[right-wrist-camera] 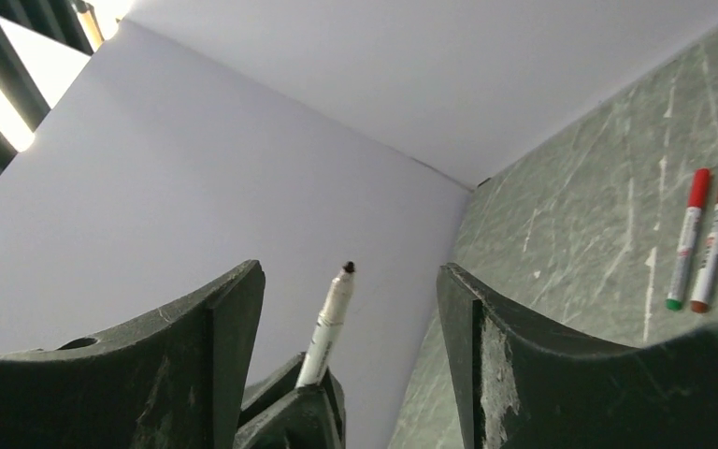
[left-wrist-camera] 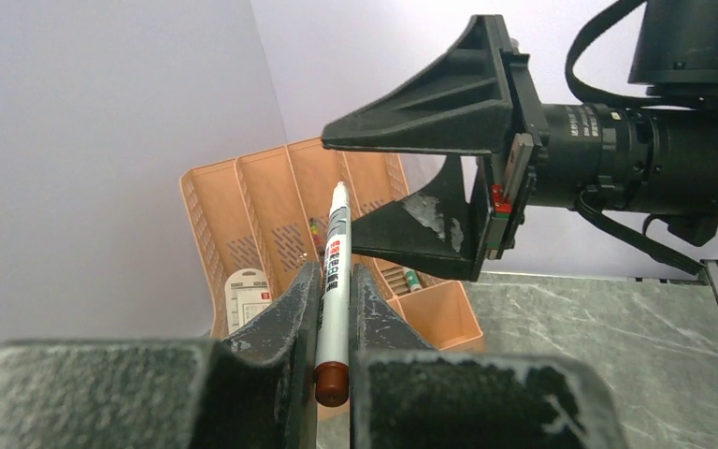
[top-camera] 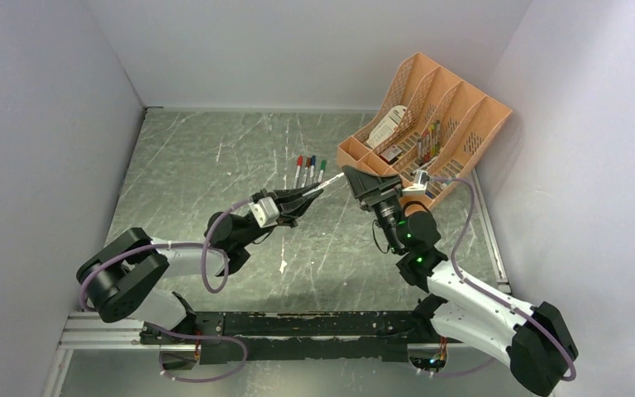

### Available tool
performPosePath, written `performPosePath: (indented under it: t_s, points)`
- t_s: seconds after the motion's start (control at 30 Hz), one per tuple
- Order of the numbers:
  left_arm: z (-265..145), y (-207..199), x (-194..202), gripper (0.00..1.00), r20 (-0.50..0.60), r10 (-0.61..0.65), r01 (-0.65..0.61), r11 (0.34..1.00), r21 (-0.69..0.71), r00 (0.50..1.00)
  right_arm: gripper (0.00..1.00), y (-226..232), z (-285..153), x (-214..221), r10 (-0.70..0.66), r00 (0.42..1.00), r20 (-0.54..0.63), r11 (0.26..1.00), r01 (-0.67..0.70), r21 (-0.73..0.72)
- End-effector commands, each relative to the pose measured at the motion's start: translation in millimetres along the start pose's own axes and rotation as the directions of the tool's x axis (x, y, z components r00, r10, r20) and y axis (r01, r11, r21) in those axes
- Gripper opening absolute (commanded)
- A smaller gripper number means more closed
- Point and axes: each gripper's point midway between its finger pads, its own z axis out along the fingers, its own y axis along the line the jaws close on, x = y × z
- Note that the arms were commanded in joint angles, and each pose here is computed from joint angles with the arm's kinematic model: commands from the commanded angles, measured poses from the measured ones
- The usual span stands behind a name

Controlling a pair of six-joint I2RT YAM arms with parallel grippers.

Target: Insert the pens into the pen caps

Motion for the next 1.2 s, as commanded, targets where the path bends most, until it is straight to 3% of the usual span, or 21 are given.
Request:
performPosePath:
  t_s: [0.0,0.1,0.33,0.4,0.43,0.47,0.53,0.57,0.63,0.73,0.87,1.0,1.17]
  points:
    - [10.8,1.1,-21.6,0.07,0.086,0.043,-0.043,0.999,-0.006,0.995,0.66,33.3,9.4,-1.4,0.044,0.999,-0.020,0.993,-0.046,-0.108]
    - [12.7,-0.4,-18.1,0.07,0.075,0.035,-0.036,0.999,0.002,0.997,0.52,35.2,12.8,4.7,0.048,0.998,-0.048,0.992,-0.053,-0.116]
    - [14.5,-0.1,-16.5,0.07,0.062,0.008,-0.008,1.000,-0.002,0.998,0.00,32.2,16.1,15.2,0.021,0.995,-0.099,0.994,-0.031,-0.104]
    - [17.8,-2.4,-13.2,0.08,0.033,-0.037,0.037,0.999,0.010,0.999,0.00,30.9,16.0,15.9,0.003,0.994,-0.107,0.995,-0.014,-0.100]
    - [19.9,-2.4,-11.7,0.14,0.012,-0.064,0.064,0.998,0.009,0.998,0.00,29.9,15.4,15.9,-0.008,0.994,-0.107,0.995,-0.003,-0.100]
    - [21.8,-2.0,-9.8,0.24,-0.014,-0.102,0.102,0.995,0.003,0.995,0.00,29.8,14.6,14.9,-0.021,0.994,-0.106,0.995,0.010,-0.101]
    - [24.7,2.4,-6.1,0.54,-0.069,-0.205,0.204,0.979,-0.026,0.976,0.00,32.1,12.4,10.5,-0.074,0.992,-0.100,0.991,0.062,-0.116]
    - [25.9,3.9,-5.1,0.65,-0.097,-0.263,0.262,0.965,-0.027,0.960,0.00,35.0,11.5,8.2,-0.148,0.984,-0.096,0.981,0.134,-0.140]
    - [27.1,3.3,-4.9,0.75,-0.154,-0.363,0.368,0.930,0.005,0.919,0.00,41.7,10.1,7.5,-0.318,0.942,-0.112,0.938,0.295,-0.184]
    - [24.1,-3.2,-11.2,0.72,-0.214,-0.458,0.486,0.869,0.098,0.863,0.00,59.9,4.9,17.2,-0.548,0.819,-0.169,0.819,0.484,-0.308]
    - [19.8,-22.1,-4.1,0.70,-0.318,-0.451,0.525,0.826,0.204,0.834,0.00,84.0,-8.5,23.8,-0.676,0.716,-0.174,0.700,0.550,-0.455]
    - [17.1,-31.8,10.6,0.64,-0.391,-0.468,0.575,0.786,0.227,0.793,0.00,92.6,-11.4,22.5,-0.726,0.669,-0.158,0.645,0.583,-0.494]
    - [15.9,-39.0,0.6,0.60,-0.362,-0.491,0.594,0.755,0.278,0.793,0.00,92.7,-8.9,24.1,-0.739,0.656,-0.153,0.630,0.591,-0.503]
